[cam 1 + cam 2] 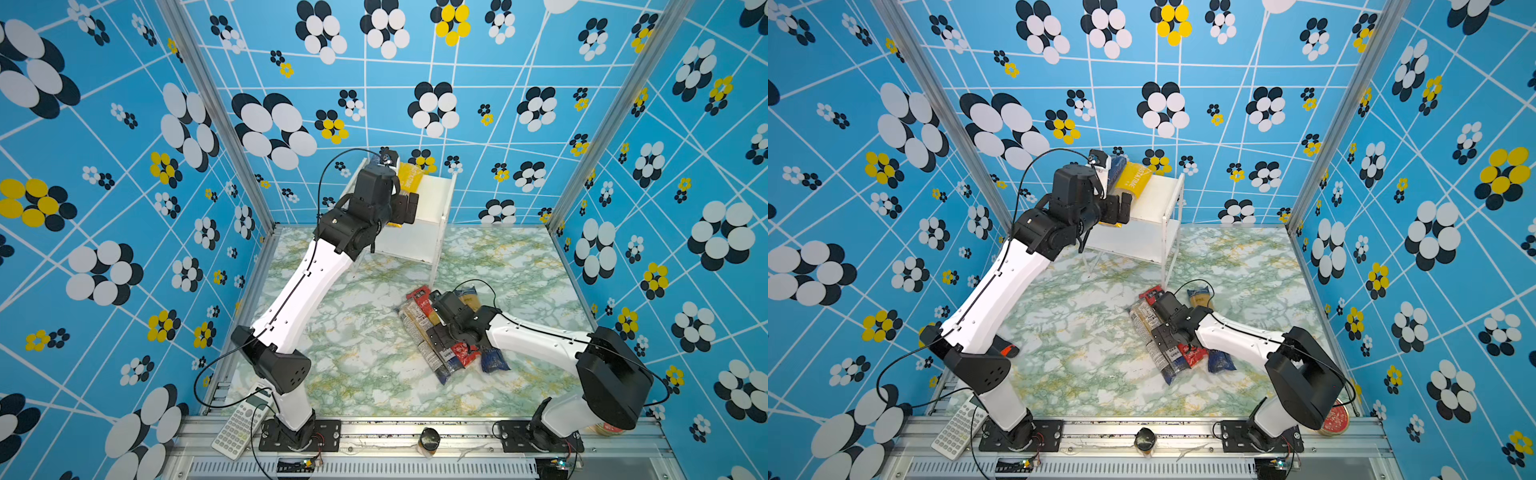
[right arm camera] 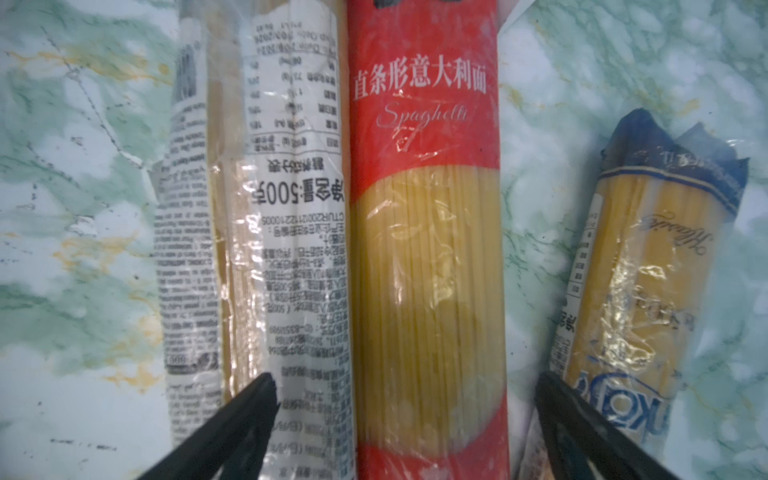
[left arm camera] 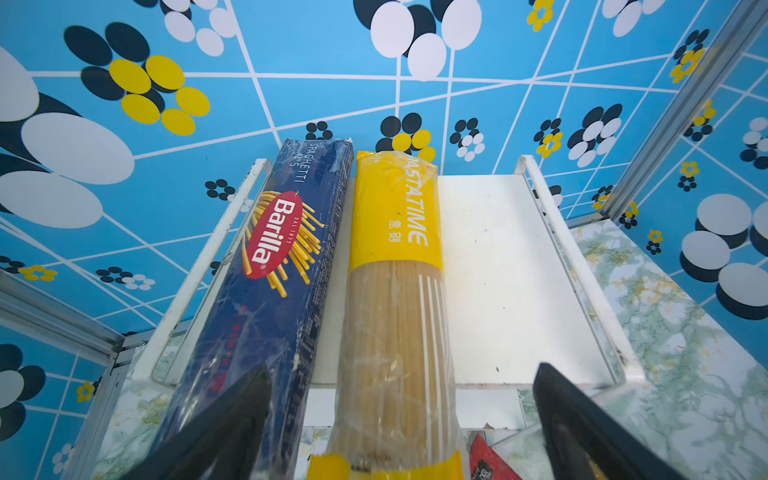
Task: Place and organize the pasta boxes and bags onto the shelf
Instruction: 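Lower the yellow bag beside the Barilla box and open the left gripper, then withdraw the left arm while the right gripper closes on the clear spaghetti bag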
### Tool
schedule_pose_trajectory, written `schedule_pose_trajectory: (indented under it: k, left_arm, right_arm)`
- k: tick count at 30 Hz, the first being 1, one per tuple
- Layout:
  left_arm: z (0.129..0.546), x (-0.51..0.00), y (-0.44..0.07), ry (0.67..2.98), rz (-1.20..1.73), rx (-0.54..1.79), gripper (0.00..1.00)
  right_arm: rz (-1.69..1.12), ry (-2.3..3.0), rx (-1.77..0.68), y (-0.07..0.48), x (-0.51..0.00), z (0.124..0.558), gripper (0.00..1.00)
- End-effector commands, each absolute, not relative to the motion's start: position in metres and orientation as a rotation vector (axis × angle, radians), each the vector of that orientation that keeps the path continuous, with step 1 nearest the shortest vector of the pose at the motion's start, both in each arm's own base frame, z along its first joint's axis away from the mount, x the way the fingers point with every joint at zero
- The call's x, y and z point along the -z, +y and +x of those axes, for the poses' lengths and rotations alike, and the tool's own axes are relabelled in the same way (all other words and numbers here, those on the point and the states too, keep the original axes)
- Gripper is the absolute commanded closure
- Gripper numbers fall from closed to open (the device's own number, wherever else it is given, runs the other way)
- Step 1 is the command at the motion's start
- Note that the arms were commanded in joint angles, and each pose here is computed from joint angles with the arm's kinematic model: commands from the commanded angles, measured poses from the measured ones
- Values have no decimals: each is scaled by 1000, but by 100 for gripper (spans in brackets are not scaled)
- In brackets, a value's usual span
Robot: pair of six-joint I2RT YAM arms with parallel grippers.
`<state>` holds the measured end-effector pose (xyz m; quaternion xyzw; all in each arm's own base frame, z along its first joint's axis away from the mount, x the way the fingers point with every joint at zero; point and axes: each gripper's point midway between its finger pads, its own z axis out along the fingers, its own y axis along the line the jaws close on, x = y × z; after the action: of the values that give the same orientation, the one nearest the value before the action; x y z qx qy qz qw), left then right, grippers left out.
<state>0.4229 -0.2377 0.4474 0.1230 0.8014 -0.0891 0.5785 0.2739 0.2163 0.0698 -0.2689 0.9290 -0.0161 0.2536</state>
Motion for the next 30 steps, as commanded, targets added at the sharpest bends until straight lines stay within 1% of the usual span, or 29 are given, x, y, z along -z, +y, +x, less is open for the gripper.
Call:
schedule_pose_trajectory:
  k: [1,6,12,16,20,25,30]
  left_arm:
    - [390,-475,-233,1788,298,236,1]
    - [348,-447,-229,1815,294,299,1]
    - [309,-380,-203,1915,195,371,1]
    - [287,-335,-185,1989,124,396,1]
    - [271,-289,-178,2088,97,415,1]
    - [258,-237,-173,2209,65,412,1]
    - [248,-216,-166,2235,18,437,1]
  right_arm:
    - [-704,2490,134,203,-89,282,1]
    - [-694,2495,268,184,-90,282,1]
    - [-704,2564,397,161,-78,267,1]
    - [-722,2596,425,158,-67,255,1]
    - [-808,2591,455,174,-59,245,1]
    - [-903,2580,446,208,-50,241,1]
    - [-929,2549,340,247,-56,246,1]
